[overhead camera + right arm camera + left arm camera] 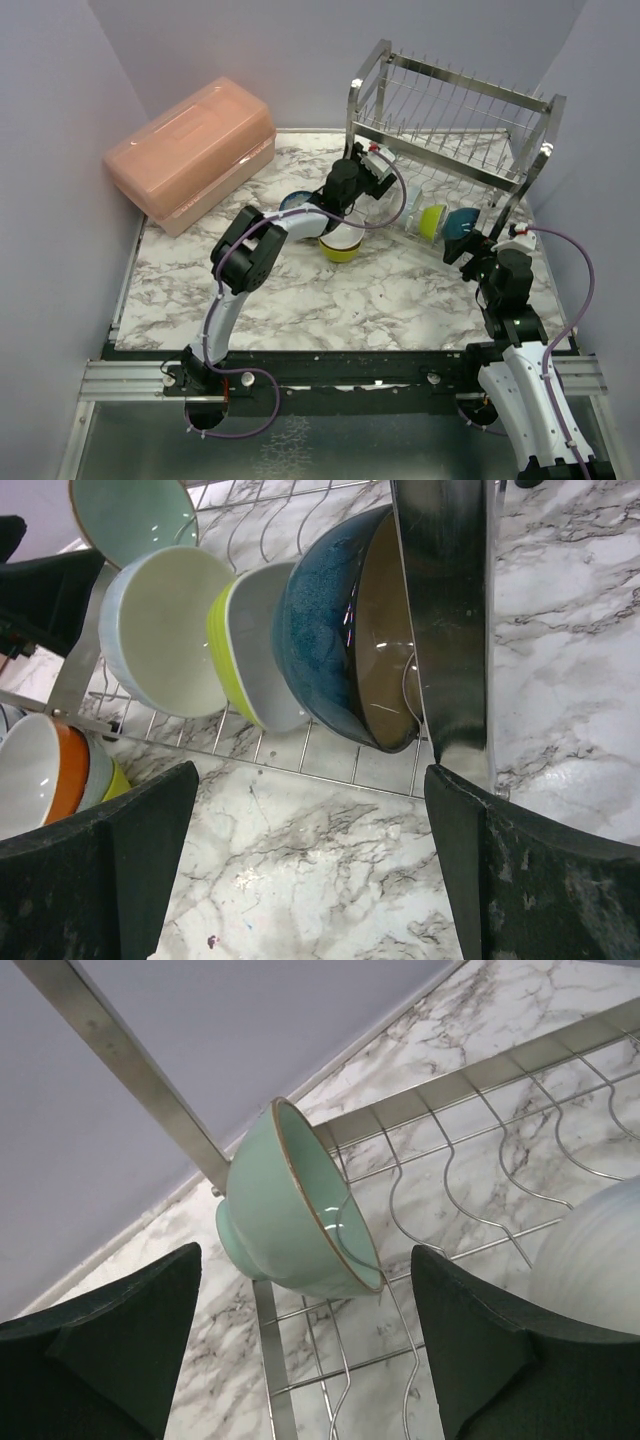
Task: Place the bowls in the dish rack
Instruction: Adjust the bowl in the dish rack.
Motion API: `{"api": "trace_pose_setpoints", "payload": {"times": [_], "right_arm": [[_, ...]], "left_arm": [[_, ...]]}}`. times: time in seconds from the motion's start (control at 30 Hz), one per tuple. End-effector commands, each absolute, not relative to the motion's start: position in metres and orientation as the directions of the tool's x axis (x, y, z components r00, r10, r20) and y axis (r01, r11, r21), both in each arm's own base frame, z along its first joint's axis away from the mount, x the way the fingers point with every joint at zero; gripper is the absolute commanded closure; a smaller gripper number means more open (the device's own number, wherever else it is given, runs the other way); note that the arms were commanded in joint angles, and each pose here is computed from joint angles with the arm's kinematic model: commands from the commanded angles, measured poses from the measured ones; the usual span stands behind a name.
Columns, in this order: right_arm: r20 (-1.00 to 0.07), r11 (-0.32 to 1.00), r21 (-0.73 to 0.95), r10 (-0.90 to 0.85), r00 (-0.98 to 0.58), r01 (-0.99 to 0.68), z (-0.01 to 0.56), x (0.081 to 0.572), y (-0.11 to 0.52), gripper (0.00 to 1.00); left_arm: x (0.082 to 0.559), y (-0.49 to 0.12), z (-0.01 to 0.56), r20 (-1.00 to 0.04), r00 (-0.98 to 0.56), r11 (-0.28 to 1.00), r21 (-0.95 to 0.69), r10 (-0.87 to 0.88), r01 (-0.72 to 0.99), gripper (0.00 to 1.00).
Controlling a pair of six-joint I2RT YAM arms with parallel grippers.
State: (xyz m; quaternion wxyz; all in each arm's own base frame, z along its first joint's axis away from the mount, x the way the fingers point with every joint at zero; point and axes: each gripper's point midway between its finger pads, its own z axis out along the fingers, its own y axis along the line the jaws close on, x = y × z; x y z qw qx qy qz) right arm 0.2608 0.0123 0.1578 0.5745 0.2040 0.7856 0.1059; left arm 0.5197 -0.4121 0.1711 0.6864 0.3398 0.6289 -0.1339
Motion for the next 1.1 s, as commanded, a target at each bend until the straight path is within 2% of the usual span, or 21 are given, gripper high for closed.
{"api": "trace_pose_setpoints", "payload": {"times": [0.0,0.2,0.5,0.8,1.07], "right_arm": [[-0.864,0.901,0.397,0.431,-0.260,0.174,0.161,0.261,0.015,0.00],[-0.865,0.901,0.398,0.431,-0.259,0.170,0.163,0.261,0.016,0.00],[-0.864,0.901,0.401,0.431,-0.260,0.165,0.166,0.260,0.017,0.00],[-0.858,0.897,0.412,0.441,-0.262,0.159,0.173,0.258,0.019,0.00],[-0.833,0.881,0.457,0.473,-0.288,0.126,0.185,0.252,0.030,0.00]], "left_arm": [[0.495,-0.405,0.236,-0.951,0.275,0.768,0.283,0.144,0.575,0.14],[0.467,-0.404,0.245,-0.953,0.284,0.748,0.263,0.104,0.609,0.14],[0.453,-0.401,0.257,-0.958,0.277,0.743,0.234,0.067,0.627,0.14],[0.389,-0.399,0.261,-0.967,0.254,0.675,0.206,0.028,0.708,0.14],[0.331,-0.352,0.258,-0.988,0.149,0.688,0.075,-0.049,0.721,0.14]]}}
